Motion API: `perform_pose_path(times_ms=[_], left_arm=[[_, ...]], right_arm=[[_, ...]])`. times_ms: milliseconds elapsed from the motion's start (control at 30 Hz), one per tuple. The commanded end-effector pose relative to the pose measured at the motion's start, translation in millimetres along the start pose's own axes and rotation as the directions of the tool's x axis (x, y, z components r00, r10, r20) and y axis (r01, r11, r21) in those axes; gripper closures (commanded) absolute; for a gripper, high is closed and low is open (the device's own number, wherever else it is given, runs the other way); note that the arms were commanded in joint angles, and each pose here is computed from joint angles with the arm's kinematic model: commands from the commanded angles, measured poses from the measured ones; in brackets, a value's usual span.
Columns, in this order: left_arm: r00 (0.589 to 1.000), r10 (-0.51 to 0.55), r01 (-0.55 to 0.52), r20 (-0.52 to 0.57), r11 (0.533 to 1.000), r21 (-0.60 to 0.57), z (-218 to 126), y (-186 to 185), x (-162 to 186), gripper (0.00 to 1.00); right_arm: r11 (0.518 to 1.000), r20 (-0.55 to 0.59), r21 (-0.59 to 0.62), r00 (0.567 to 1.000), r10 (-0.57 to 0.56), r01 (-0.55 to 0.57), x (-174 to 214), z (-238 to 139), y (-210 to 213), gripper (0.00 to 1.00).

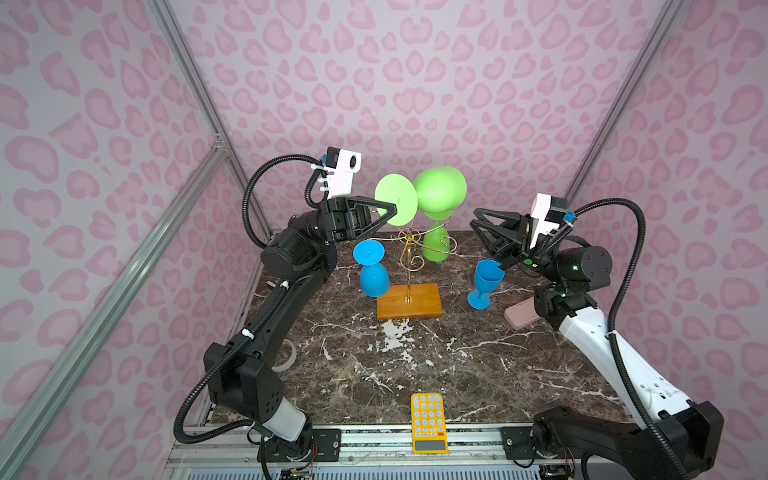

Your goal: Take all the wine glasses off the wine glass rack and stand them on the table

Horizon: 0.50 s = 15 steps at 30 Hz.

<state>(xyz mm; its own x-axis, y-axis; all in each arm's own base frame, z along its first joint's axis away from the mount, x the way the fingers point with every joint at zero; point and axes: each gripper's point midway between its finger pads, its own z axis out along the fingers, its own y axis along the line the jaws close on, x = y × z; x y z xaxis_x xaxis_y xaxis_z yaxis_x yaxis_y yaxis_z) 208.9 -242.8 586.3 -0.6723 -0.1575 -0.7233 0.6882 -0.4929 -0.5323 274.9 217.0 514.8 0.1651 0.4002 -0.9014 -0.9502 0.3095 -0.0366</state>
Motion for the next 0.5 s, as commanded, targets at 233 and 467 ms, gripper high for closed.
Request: perform_pose_path(times_ms=[233, 467], left_arm=[[0.919, -0.392, 0.393, -0.043, 0.92, 0.004, 5.2, -9.6, 7.8, 0.96], [0.919, -0.391, 0.391, -0.048, 0.92, 0.004, 6.1, -10.9, 9.1, 0.96]], right_arm=[[0.969, 0.026, -0.234, 0.996, 0.083, -0.075, -13.3, 2.4, 12.1, 0.66], [0.953, 0.062, -0.277, 0.987, 0.145, -0.123, -15.5, 0.7, -2.3, 0.66]])
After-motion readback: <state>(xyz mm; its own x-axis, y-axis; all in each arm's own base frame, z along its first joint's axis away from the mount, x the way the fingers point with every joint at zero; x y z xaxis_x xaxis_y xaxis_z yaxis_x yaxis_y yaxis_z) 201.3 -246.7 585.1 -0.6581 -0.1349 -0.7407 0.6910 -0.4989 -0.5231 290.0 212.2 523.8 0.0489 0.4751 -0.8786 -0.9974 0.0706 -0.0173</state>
